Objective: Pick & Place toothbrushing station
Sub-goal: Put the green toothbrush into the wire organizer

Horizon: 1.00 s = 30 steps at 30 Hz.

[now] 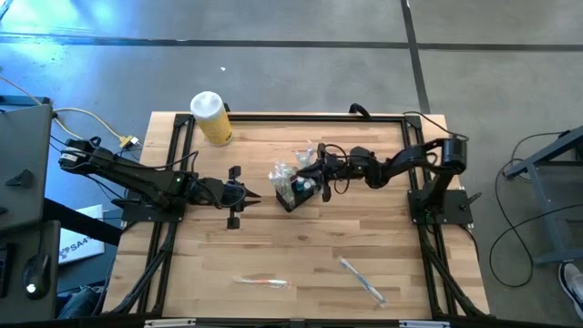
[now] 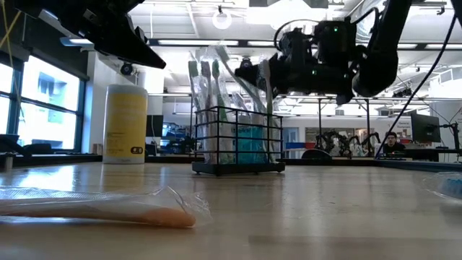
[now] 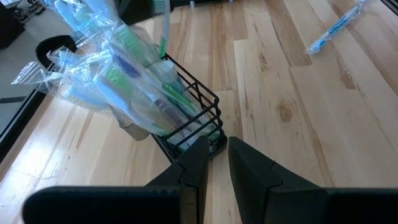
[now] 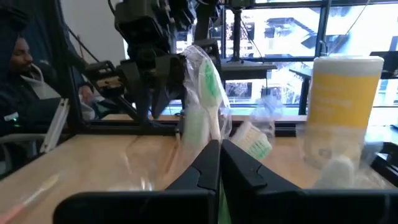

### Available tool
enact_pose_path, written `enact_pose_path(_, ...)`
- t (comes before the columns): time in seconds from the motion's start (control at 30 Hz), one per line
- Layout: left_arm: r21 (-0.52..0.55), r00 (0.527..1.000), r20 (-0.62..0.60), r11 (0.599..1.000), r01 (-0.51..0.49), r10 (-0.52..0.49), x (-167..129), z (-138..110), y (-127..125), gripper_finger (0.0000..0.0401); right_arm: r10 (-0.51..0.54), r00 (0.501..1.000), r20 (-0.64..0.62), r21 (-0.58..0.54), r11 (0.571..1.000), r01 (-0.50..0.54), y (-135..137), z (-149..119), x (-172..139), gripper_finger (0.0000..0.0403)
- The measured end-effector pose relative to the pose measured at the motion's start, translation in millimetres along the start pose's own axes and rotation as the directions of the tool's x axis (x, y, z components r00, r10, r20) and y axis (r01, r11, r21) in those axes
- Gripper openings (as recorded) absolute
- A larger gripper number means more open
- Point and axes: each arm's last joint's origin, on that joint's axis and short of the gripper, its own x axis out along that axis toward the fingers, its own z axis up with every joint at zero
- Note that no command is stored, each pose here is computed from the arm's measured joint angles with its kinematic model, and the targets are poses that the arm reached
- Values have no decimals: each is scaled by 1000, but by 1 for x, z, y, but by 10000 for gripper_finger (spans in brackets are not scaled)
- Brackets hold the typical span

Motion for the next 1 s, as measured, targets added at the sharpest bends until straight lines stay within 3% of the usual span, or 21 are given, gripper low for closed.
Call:
enact_pose_path(0.43,0,1000,-1,1000,0,0,0,0,0,58,-136,982,-131,-99,987,124,24,42,-11,3)
enact_pose_path(0.83,-7,1000,0,1000,0,0,0,0,0,58,-262,950,-171,-175,957,232,48,53,-15,3)
enact_pose_path(1.0,-7,1000,-1,1000,0,0,0,0,0,58,-358,913,-196,-203,926,319,54,50,-15,3)
